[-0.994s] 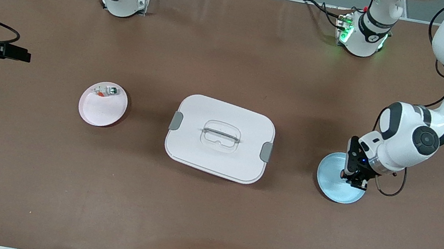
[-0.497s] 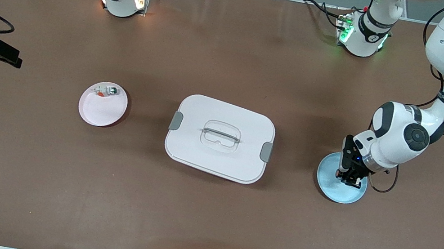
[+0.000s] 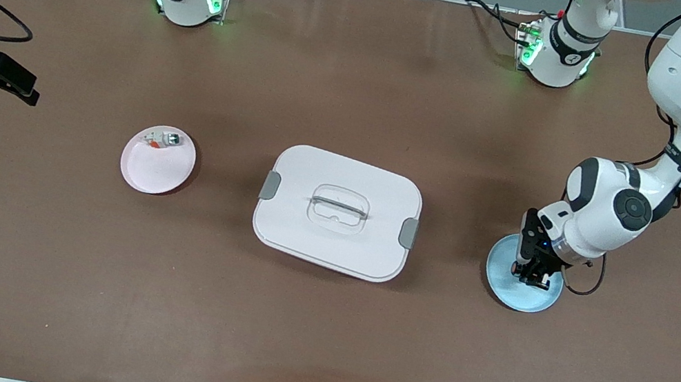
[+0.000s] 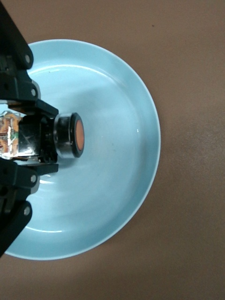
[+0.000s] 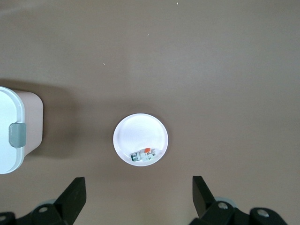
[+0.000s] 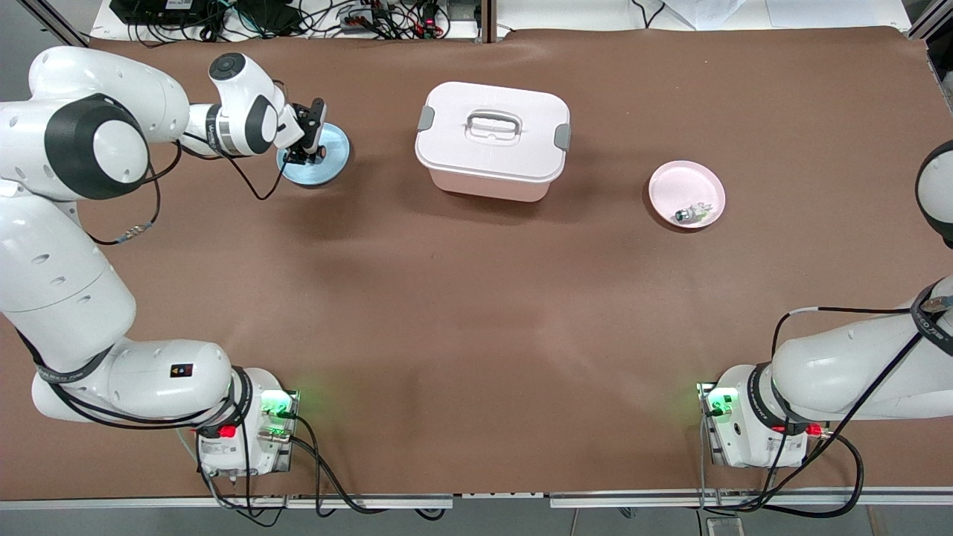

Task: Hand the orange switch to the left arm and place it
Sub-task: 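Open the left gripper and lift away from the plate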

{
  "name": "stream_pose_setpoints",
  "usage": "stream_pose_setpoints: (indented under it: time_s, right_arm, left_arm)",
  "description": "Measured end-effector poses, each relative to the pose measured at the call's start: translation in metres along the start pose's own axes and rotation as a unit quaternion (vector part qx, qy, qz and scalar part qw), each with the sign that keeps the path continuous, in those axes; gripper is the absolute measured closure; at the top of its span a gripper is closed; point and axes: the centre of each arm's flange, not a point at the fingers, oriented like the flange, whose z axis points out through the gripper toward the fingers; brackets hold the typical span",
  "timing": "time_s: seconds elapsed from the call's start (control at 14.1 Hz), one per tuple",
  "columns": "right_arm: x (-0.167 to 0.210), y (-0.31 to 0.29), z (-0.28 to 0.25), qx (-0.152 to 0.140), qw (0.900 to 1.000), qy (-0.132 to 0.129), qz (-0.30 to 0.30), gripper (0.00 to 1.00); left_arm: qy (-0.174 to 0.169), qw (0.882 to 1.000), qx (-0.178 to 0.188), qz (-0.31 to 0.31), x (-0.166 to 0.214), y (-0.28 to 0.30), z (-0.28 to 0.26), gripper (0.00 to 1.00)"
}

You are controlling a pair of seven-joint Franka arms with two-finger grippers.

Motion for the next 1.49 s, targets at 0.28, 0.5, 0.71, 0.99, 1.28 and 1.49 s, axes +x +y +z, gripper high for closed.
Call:
stream_pose_setpoints:
  time_s: [0.28,0.5,0.71,0.99,1.28,1.49]
  right_arm:
    - [-0.009,0.001,0.002,-0.001,1.0,-0.007,0.002,0.0]
    - [-0.021,0.001,0.01,-0.004,1.0,-0.02,0.002,0.0]
    - [-0.025,0.001,0.01,-0.004,1.0,-0.021,0.003,0.0]
    - [-0.025,0.003,0.01,-0.004,1.0,-0.019,0.004,0.0]
    - [-0.026,0.004,0.01,-0.004,1.0,-0.021,0.005,0.0]
    - [-0.026,0.002,0.01,-0.004,1.0,-0.021,0.004,0.0]
  left_arm:
    - [-0.001,1.0,0.004,-0.004,-0.005,-0.001,-0.002,0.14]
    - [-0.003,1.0,0.008,-0.027,-0.006,-0.008,-0.016,0.0]
    - [-0.006,0.996,-0.012,-0.084,-0.006,-0.016,-0.05,0.0]
    - [-0.016,0.984,-0.04,-0.173,-0.016,-0.032,-0.122,0.0]
    - [-0.025,0.955,-0.067,-0.287,-0.029,-0.053,-0.195,0.0]
    - [-0.034,0.921,-0.06,-0.385,-0.025,-0.056,-0.243,0.0]
